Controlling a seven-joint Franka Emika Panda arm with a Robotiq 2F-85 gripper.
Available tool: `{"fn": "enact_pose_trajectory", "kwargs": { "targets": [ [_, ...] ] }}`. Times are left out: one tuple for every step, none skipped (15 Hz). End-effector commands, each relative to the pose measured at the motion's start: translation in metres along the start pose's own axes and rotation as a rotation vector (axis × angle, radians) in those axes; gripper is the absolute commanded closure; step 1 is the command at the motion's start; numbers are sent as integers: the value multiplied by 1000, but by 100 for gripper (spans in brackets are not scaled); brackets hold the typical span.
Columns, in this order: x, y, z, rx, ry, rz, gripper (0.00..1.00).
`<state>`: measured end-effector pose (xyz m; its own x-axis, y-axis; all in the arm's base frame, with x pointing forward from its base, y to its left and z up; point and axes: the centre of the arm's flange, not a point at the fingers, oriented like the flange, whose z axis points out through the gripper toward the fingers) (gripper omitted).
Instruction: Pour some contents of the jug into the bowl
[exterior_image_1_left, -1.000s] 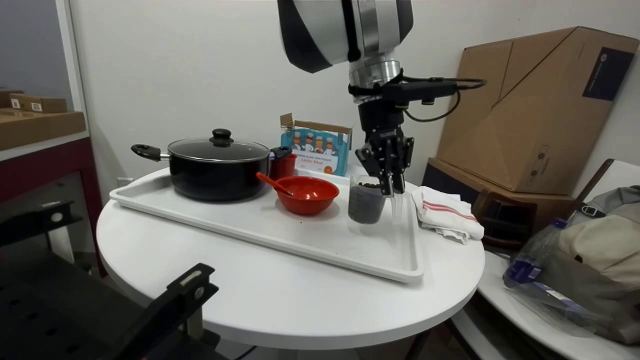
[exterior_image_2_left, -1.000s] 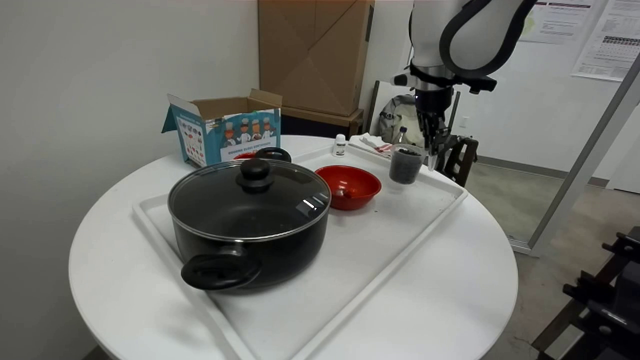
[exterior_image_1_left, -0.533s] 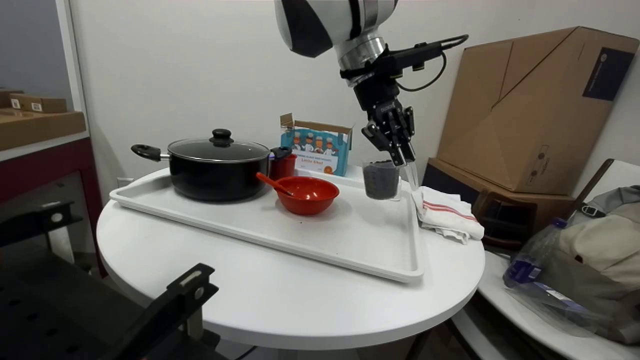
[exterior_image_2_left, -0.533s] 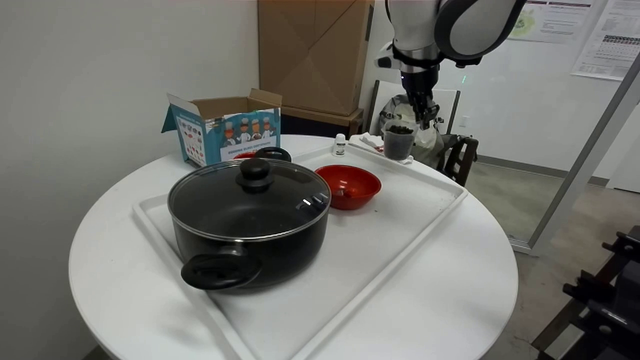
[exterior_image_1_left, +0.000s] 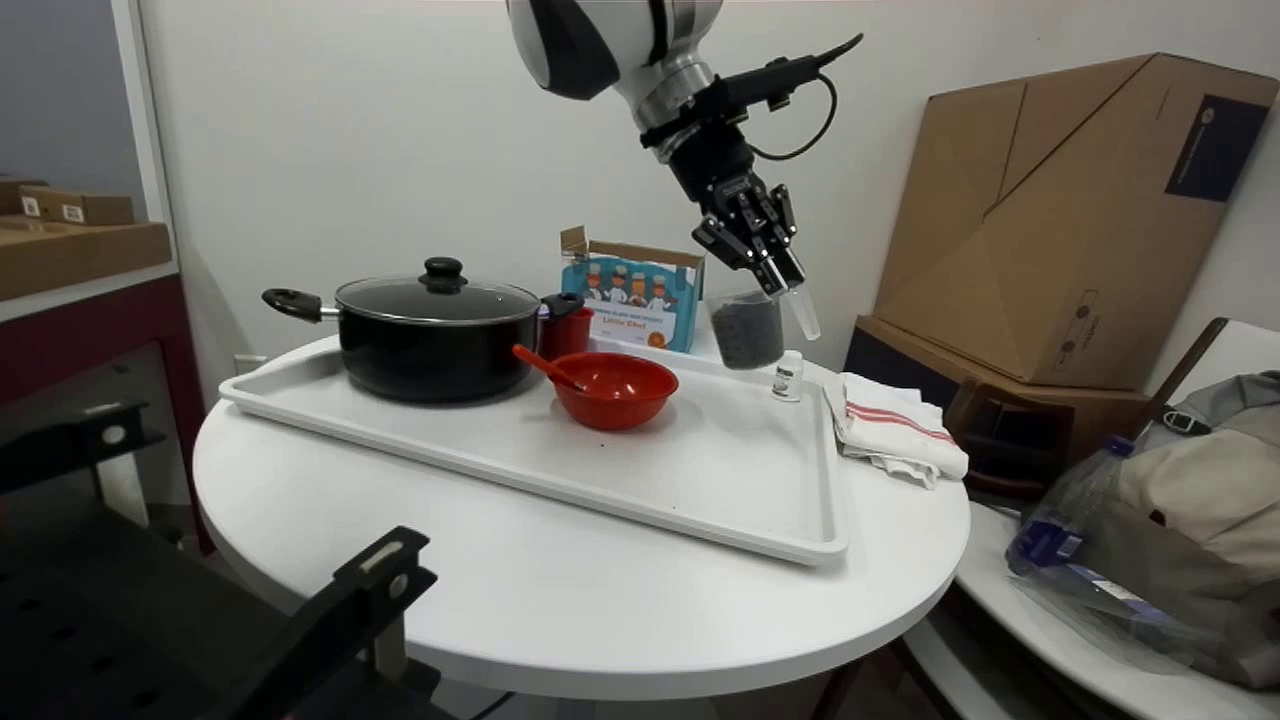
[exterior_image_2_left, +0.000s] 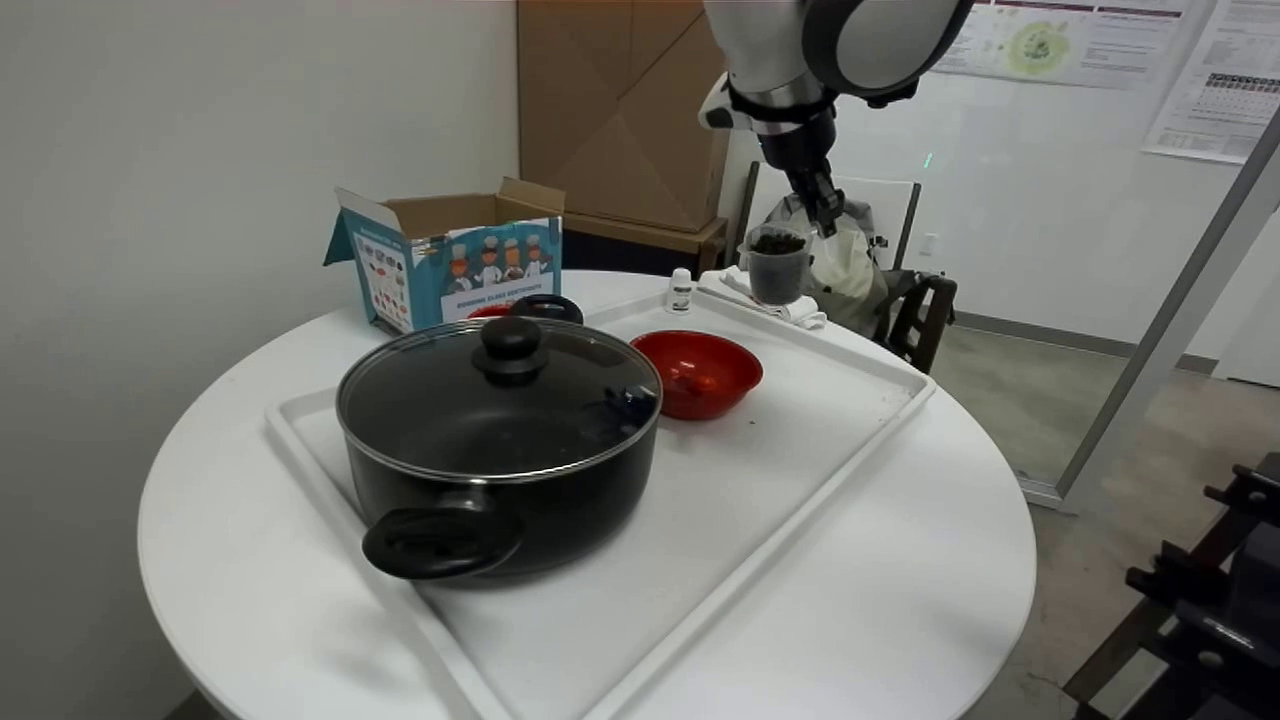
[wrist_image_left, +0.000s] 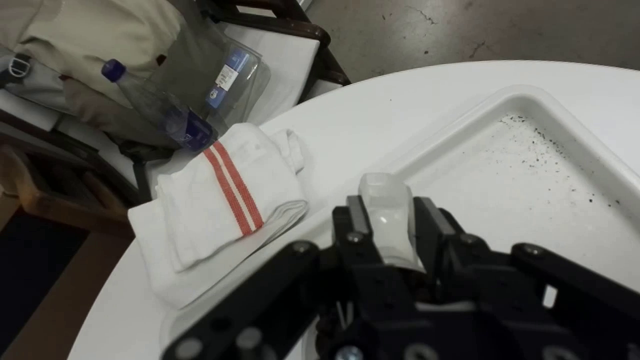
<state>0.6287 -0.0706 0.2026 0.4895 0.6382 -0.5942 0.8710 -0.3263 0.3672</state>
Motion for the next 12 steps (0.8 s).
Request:
{"fn": "enact_pose_trajectory", "kwargs": {
  "targets": [
    [23,-8,-33,-112,-62,-56,90],
    [29,-12,-40,-155,-83,-86,90],
    [35,-17,-46,-202,-107,-112,90],
    [41,-22,-51,-248,-134,-143,90],
    [46,-28,-55,-288,-158,-170,90],
    [51,-36,-56,-330,-184,-199,90],
    [55,-44,-56,-364,-206,-228,90],
    [60,-54,-53,-404,-234,-257,90],
    [64,-64,-50,-436,-258,-287,90],
    [67,-73,-47,-467,-278,-314,90],
    [70,-83,-41,-490,-298,-342,90],
    [72,-92,-36,-509,-312,-366,90]
  ]
}}
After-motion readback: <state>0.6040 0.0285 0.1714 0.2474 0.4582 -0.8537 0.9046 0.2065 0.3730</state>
